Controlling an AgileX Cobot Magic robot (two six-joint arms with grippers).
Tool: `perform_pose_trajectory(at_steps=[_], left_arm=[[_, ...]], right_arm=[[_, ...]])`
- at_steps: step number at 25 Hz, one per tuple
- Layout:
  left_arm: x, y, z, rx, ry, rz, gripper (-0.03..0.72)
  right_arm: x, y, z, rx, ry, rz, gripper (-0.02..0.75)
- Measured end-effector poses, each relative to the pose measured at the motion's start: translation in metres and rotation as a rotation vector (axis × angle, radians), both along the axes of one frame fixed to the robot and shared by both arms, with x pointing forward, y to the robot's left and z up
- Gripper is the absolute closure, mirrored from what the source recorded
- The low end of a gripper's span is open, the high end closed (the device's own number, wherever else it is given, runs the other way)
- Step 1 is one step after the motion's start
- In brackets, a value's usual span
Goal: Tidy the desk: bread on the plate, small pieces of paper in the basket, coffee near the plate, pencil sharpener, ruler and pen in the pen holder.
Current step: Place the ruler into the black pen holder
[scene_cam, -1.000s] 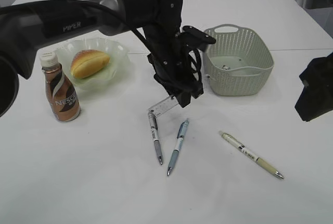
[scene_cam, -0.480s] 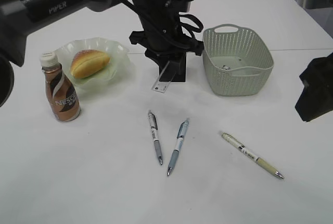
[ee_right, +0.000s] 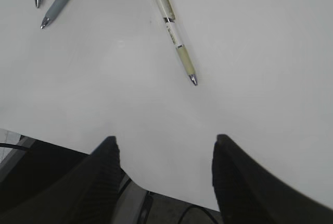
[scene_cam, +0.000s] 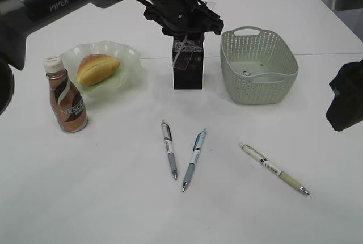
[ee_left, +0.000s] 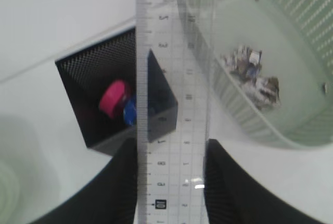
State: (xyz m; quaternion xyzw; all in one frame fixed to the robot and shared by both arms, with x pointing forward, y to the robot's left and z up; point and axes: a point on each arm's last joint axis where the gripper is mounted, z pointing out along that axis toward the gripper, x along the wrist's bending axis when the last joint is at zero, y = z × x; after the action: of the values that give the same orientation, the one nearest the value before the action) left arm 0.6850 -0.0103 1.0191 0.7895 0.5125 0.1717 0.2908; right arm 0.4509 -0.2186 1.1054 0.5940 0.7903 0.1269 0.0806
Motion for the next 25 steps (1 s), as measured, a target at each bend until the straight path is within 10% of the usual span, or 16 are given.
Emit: perform_pose_trajectory(at_steps=[10,25], left_arm=[[0.02,-0.01,0.028,-0.096,-0.39,-0.071,0.427],[0.03,-0.016,0.022,-0.136,-0.522,-0.108,0.427]], right_arm=[[0.001,-0.003,0.0,-0.033,-0.012,0.001,0.29],[0.002,-0.005,0.0,-0.053,-0.02,0.002,0.29]])
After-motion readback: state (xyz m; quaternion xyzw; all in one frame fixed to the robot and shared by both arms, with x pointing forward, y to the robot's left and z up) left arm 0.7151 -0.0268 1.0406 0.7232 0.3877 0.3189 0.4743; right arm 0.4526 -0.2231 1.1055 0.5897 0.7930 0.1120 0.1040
